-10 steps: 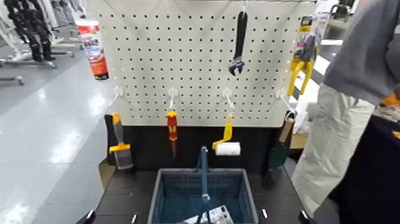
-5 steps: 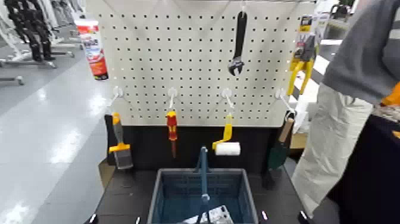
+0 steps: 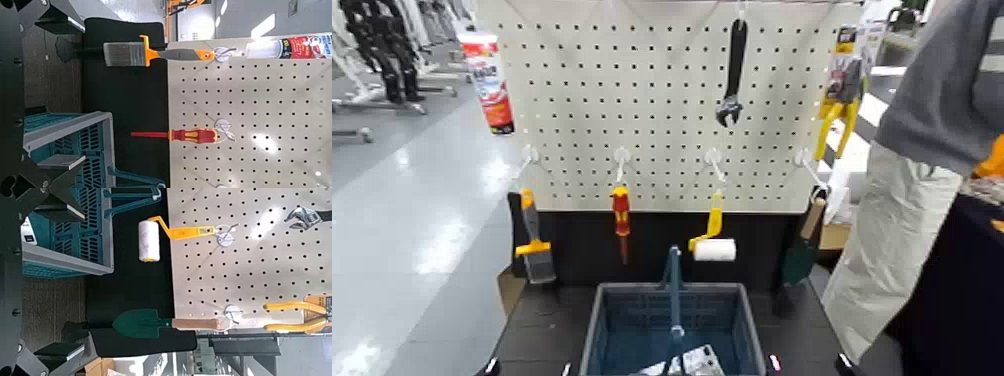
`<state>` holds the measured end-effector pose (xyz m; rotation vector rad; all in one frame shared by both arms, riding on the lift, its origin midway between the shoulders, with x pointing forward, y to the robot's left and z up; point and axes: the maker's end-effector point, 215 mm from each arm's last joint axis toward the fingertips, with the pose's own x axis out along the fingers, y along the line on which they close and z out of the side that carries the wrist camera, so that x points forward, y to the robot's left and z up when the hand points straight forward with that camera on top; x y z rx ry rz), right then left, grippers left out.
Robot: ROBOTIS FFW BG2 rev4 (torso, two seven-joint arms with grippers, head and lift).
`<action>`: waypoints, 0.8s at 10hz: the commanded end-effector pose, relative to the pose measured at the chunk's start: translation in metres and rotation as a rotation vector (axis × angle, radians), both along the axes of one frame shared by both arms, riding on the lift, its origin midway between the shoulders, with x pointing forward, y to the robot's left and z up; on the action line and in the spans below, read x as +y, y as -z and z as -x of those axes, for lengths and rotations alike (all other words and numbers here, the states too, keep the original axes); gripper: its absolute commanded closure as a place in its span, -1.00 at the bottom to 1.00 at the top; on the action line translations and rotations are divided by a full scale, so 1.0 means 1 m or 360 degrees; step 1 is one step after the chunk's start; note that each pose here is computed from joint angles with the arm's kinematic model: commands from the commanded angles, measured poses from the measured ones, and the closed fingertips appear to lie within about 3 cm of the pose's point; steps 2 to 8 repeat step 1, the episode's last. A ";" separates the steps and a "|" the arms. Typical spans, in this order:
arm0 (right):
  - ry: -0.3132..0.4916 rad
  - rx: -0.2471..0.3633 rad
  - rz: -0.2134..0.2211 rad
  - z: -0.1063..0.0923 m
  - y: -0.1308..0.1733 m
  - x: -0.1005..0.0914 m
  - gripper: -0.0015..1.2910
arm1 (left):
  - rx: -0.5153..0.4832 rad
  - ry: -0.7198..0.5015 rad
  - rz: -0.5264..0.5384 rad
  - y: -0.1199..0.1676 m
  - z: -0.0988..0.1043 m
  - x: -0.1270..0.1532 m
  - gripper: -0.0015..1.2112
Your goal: Put the blue scissors into the crate.
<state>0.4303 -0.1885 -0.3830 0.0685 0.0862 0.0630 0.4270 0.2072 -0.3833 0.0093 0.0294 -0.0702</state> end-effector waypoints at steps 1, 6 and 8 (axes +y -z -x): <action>-0.0015 0.0014 0.0014 -0.001 -0.001 0.002 -0.79 | -0.0003 0.0003 0.0004 -0.001 0.000 -0.002 -1.00; -0.0015 0.0014 0.0014 -0.001 -0.001 0.002 -0.79 | -0.0003 0.0003 0.0004 -0.001 0.000 -0.002 -1.00; -0.0015 0.0014 0.0014 -0.001 -0.001 0.002 -0.79 | -0.0003 0.0003 0.0004 -0.001 0.000 -0.002 -1.00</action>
